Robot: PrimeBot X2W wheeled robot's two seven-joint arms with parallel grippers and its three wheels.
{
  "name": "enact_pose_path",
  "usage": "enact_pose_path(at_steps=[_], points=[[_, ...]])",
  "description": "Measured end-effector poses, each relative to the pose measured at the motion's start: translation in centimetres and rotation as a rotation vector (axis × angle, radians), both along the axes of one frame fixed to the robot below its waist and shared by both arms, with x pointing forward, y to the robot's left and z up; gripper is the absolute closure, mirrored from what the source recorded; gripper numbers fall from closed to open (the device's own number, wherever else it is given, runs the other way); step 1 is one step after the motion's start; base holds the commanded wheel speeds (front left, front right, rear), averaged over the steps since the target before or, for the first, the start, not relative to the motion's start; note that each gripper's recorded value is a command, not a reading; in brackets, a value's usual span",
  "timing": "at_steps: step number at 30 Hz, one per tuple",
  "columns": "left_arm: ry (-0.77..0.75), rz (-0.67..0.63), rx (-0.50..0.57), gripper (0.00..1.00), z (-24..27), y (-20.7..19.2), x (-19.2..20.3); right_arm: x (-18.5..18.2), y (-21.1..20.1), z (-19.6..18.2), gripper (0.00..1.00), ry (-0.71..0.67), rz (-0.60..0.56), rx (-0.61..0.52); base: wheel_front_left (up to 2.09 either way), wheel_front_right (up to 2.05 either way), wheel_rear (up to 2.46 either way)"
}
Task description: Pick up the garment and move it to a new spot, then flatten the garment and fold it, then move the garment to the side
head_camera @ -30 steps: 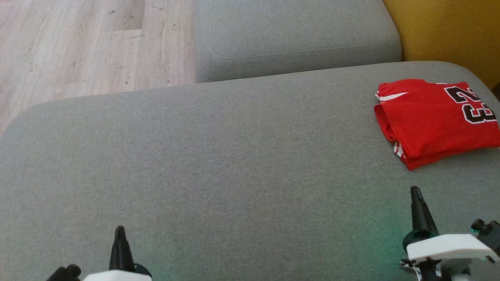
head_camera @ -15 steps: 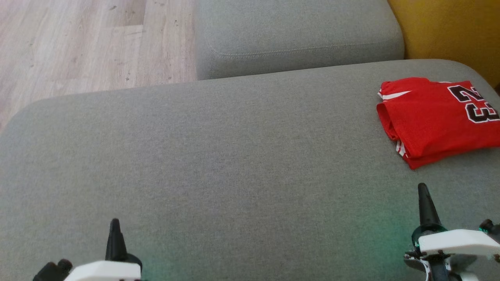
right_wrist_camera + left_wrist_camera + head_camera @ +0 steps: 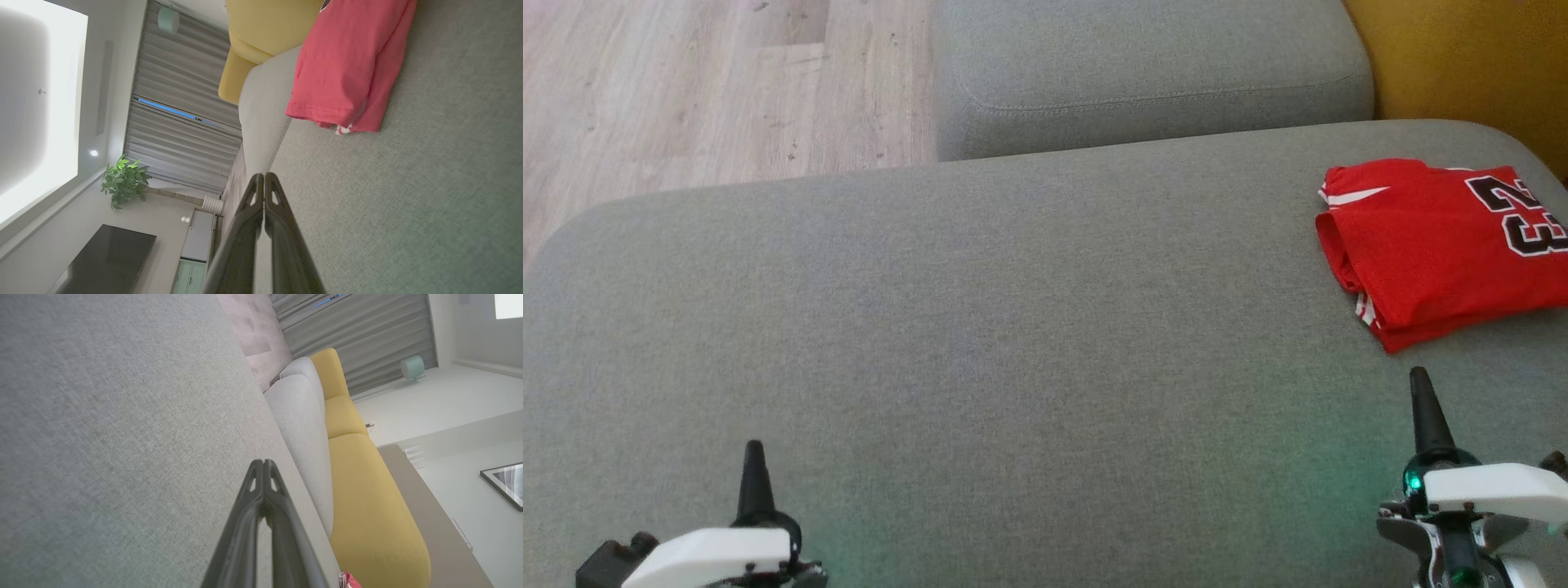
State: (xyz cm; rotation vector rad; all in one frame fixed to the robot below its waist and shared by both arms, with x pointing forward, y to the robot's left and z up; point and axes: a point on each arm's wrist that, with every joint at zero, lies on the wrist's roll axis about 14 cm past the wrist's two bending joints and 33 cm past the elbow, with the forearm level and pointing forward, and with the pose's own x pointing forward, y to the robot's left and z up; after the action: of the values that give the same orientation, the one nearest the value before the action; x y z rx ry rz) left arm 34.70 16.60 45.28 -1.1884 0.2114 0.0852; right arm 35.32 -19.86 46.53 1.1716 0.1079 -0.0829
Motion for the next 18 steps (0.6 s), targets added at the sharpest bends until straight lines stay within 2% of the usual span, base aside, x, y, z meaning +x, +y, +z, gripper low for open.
enact_pose_path(at_steps=[18], points=[[-0.044,0.046,-0.205,1.00,1.1,1.2,1.4,1.0,-0.4,0.5,1.00,-0.014,-0.036,0.217,0.00,0.00,0.00]])
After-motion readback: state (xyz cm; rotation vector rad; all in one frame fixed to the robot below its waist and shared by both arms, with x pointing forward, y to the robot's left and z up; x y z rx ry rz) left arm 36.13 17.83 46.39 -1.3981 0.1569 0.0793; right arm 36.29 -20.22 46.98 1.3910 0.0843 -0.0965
